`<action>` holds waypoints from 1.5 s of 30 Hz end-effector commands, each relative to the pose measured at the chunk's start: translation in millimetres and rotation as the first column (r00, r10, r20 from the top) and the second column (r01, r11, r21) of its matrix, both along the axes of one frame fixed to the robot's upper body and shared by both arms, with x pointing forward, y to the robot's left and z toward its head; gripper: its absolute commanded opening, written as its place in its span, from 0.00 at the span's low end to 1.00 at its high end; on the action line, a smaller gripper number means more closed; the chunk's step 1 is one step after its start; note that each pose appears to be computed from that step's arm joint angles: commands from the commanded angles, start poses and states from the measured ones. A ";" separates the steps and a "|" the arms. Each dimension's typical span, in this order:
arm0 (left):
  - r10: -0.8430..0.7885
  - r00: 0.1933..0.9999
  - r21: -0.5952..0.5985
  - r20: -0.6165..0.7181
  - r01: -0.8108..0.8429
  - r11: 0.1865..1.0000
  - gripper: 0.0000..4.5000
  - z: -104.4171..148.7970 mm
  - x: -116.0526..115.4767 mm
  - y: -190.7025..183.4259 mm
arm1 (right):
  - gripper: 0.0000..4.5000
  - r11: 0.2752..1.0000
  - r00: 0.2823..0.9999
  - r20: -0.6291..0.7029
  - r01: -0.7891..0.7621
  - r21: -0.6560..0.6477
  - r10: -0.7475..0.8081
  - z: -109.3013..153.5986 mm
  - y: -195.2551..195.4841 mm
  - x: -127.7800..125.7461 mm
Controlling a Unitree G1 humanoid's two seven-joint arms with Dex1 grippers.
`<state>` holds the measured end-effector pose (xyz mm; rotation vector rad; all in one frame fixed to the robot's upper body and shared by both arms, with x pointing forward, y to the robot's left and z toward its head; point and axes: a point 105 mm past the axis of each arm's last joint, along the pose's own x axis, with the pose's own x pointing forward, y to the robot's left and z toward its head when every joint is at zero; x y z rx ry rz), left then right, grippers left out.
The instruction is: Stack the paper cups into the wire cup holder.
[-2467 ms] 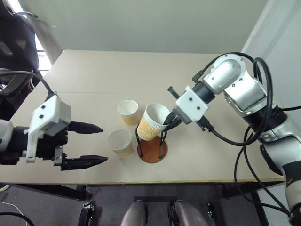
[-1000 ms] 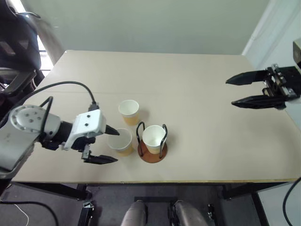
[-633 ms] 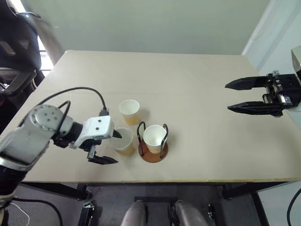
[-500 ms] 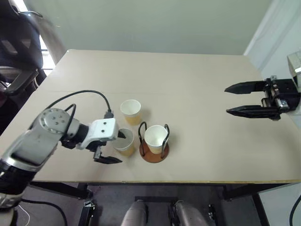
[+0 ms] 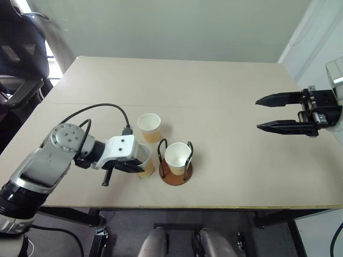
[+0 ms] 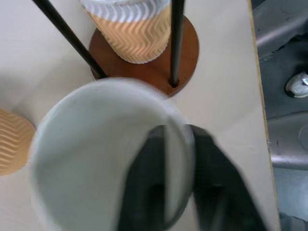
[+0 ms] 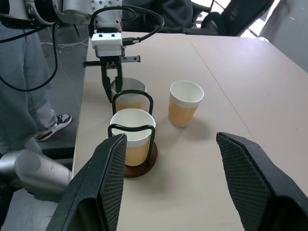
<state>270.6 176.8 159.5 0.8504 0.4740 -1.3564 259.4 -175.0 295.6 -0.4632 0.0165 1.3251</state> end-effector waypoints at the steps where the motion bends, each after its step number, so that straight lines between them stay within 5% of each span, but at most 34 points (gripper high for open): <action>1: -0.005 0.999 0.000 0.036 0.005 1.000 0.01 11.8 -0.2 2.5 | 0.67 1.000 0.998 0.056 0.015 -0.022 -0.014 8.7 -1.7 -2.8; 7: -0.031 0.999 -0.059 0.028 0.032 0.998 0.01 44.4 -4.3 3.6 | 0.67 1.000 0.998 0.064 0.008 0.003 -0.008 16.4 -11.0 -11.2; 13: -0.109 0.990 -0.163 0.090 0.123 0.979 0.01 129.4 -9.4 -1.3 | 0.67 0.999 0.997 0.066 0.041 -0.011 -0.041 14.7 -21.0 -14.6; 19: -0.289 0.938 -0.206 0.193 0.327 0.922 0.01 179.4 -11.7 -36.7 | 0.67 0.998 0.993 0.099 0.069 -0.012 -0.067 16.8 -22.8 -11.5; 33: -0.551 0.832 -0.157 0.069 0.555 0.817 0.01 145.4 3.0 -97.0 | 0.67 0.993 0.984 0.135 0.119 -0.023 -0.115 20.0 -19.3 -21.0; 45: -0.622 0.783 -0.122 -0.005 0.616 0.778 0.01 124.2 -4.1 -105.6 | 0.67 0.988 0.980 0.139 0.149 -0.026 -0.145 21.8 -20.2 -30.3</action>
